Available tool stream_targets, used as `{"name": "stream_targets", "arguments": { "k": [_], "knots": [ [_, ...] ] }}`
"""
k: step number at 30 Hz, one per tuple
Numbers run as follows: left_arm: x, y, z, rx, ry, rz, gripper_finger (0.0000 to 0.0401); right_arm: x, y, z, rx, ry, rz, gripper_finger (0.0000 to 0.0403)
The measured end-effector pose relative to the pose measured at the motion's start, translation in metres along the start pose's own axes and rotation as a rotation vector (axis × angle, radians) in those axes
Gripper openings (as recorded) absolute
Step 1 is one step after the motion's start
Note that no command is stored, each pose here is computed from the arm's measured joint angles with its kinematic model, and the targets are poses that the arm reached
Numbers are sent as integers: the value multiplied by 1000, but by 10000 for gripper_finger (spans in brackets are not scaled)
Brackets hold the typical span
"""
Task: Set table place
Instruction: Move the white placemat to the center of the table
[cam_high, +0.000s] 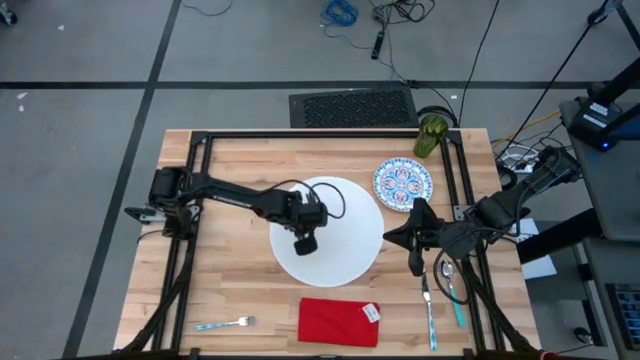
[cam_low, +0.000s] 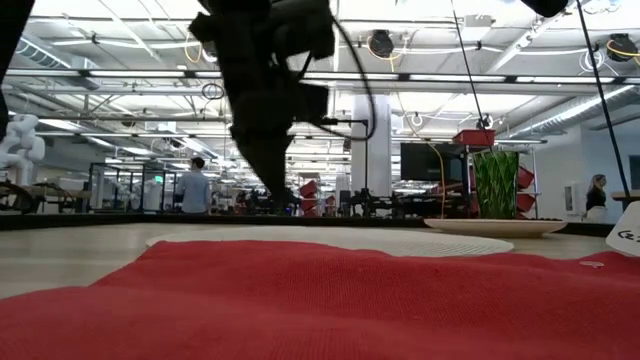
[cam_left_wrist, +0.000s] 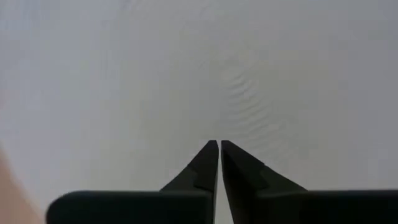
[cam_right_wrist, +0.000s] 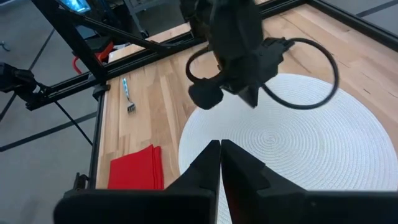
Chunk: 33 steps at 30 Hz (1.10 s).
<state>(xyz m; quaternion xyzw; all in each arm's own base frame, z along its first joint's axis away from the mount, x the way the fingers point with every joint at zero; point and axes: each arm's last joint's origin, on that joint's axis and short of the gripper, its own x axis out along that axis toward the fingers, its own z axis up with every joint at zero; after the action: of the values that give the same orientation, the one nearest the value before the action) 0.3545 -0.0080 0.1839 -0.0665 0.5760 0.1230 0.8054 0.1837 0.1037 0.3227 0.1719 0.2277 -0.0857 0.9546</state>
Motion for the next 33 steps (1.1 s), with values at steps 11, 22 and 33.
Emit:
{"name": "stream_targets", "arguments": {
  "k": [11, 22, 33],
  "knots": [
    [21, -12, -25, -74, 10, 109, 0, 0, 0, 0, -5, 0, 0, 0],
    [30, -37, -28, -43, -23, 72, 0, 0, 0, 0, -21, -3, -4, 0],
    [32, -55, -29, -16, -55, -11, 0, 0, 0, 0, -14, -4, -4, 0]
  ]
}}
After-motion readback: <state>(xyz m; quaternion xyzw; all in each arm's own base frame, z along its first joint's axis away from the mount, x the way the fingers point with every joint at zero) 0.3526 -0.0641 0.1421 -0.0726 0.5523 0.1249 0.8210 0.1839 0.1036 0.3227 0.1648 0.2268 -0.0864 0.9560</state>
